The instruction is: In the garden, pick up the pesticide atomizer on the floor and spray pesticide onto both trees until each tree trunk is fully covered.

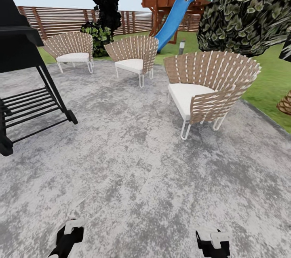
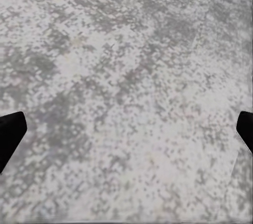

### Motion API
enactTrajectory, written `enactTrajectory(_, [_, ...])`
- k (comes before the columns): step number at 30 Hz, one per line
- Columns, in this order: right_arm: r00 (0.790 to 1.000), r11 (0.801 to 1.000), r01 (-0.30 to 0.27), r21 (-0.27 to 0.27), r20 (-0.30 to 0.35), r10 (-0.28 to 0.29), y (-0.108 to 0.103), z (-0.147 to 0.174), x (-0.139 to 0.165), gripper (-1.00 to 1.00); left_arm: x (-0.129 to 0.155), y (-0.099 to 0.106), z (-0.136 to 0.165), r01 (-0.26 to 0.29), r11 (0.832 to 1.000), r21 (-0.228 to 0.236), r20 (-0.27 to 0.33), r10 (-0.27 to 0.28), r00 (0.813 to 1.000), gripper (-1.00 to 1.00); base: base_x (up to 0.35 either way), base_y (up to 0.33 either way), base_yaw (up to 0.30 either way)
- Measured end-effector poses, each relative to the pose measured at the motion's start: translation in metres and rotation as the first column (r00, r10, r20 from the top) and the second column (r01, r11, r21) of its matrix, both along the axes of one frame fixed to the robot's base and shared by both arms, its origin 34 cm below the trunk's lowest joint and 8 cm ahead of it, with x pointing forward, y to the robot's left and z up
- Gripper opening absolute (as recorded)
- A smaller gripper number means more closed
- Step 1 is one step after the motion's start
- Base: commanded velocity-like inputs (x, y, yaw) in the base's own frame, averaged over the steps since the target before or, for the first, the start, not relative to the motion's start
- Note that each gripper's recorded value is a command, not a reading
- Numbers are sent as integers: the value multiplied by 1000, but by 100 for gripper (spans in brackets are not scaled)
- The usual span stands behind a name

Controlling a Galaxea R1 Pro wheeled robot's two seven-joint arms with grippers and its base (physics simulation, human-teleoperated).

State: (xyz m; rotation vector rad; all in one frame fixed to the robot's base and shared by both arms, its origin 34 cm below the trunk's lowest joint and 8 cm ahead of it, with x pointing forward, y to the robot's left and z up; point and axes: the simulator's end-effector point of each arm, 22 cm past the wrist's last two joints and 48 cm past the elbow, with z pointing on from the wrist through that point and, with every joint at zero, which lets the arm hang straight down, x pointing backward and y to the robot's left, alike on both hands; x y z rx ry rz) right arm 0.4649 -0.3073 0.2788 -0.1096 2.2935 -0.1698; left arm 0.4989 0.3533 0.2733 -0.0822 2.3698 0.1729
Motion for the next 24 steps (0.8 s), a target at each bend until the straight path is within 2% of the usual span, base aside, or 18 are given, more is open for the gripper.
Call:
enactTrajectory(7, [1000, 1000, 0, 0, 7, 0, 0, 3, 2, 100, 2, 0, 3, 0, 1000, 0, 7, 0, 1000, -100, 0, 0, -208])
enactTrajectory(12, [1000, 1000, 1, -2, 12, -1, -1, 4, 4, 100, -21, 0, -4, -3, 1000, 0, -18, 3, 1000, -100, -35, 0, -221])
enactTrajectory(18, [1000, 1000, 2, -1, 15, -2, -1, 5, 5, 100, -33, -4, -8, 1, 1000, -5, -31, -1, 1000, -100, -274, 37, -276])
enactTrajectory(24, [1000, 1000, 0, 1, 15, 0, 1, 5, 5, 100, -34, -8, -9, 4, 1000, -12, -33, -4, 999, -100, -315, 156, -298])
